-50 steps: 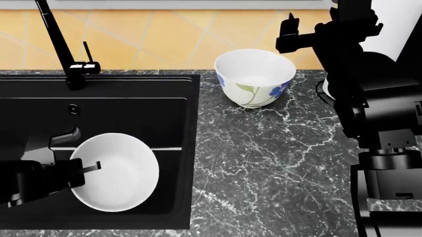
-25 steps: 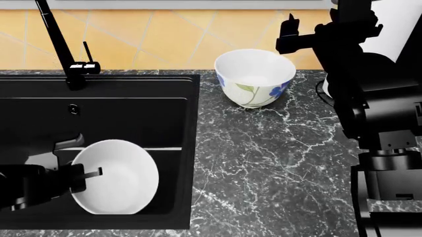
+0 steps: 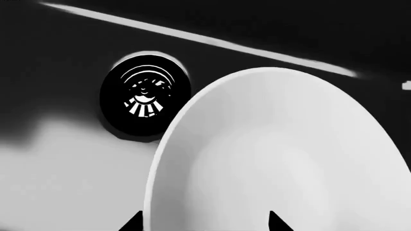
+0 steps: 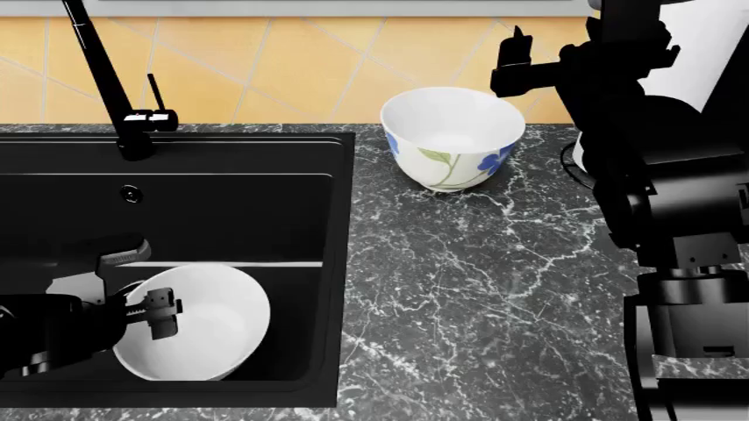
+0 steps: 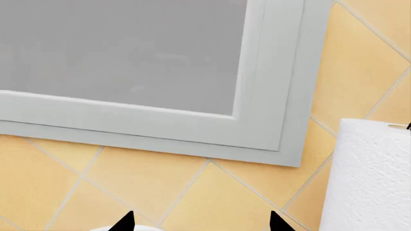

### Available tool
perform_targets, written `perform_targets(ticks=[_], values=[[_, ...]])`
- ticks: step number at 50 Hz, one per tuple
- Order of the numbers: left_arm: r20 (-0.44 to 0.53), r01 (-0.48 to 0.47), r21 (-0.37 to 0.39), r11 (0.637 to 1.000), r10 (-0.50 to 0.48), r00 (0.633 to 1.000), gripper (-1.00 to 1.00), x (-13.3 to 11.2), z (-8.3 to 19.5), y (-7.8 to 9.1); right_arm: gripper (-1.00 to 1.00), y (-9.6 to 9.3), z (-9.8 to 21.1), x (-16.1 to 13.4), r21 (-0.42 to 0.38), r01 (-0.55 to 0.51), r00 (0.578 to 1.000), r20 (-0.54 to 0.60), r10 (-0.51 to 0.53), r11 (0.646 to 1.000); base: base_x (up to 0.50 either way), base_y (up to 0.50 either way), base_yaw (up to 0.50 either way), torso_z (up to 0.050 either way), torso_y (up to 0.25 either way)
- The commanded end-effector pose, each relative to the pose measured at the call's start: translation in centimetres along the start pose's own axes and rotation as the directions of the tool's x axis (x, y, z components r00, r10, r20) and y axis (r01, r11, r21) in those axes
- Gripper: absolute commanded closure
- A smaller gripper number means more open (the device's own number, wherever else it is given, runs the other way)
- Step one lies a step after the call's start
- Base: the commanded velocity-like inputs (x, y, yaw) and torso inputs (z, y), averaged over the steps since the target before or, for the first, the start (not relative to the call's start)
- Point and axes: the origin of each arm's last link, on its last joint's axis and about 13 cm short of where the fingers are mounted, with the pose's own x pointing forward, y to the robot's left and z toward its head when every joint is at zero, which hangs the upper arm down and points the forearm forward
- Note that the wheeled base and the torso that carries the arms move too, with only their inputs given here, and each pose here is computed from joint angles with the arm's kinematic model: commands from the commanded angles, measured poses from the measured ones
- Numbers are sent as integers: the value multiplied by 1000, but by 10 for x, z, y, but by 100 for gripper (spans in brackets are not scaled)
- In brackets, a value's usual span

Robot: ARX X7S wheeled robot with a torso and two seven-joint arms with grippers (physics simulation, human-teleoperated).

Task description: Stack the bowls in the sink.

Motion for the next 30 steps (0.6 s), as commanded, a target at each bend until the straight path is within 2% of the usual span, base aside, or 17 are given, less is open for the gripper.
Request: perform_targets(ticks=[1, 30], values=[[7, 4, 5, 1000, -4, 1000, -100, -1, 1, 0, -100, 0, -1, 0, 2, 1, 1000, -1, -1, 1000, 0, 0, 0, 0, 0], [88, -6, 28, 1000, 4, 996, -100, -25, 18, 0, -100, 0, 0, -1, 13, 0, 1000, 4, 0, 1000, 0, 0, 0, 0, 0]])
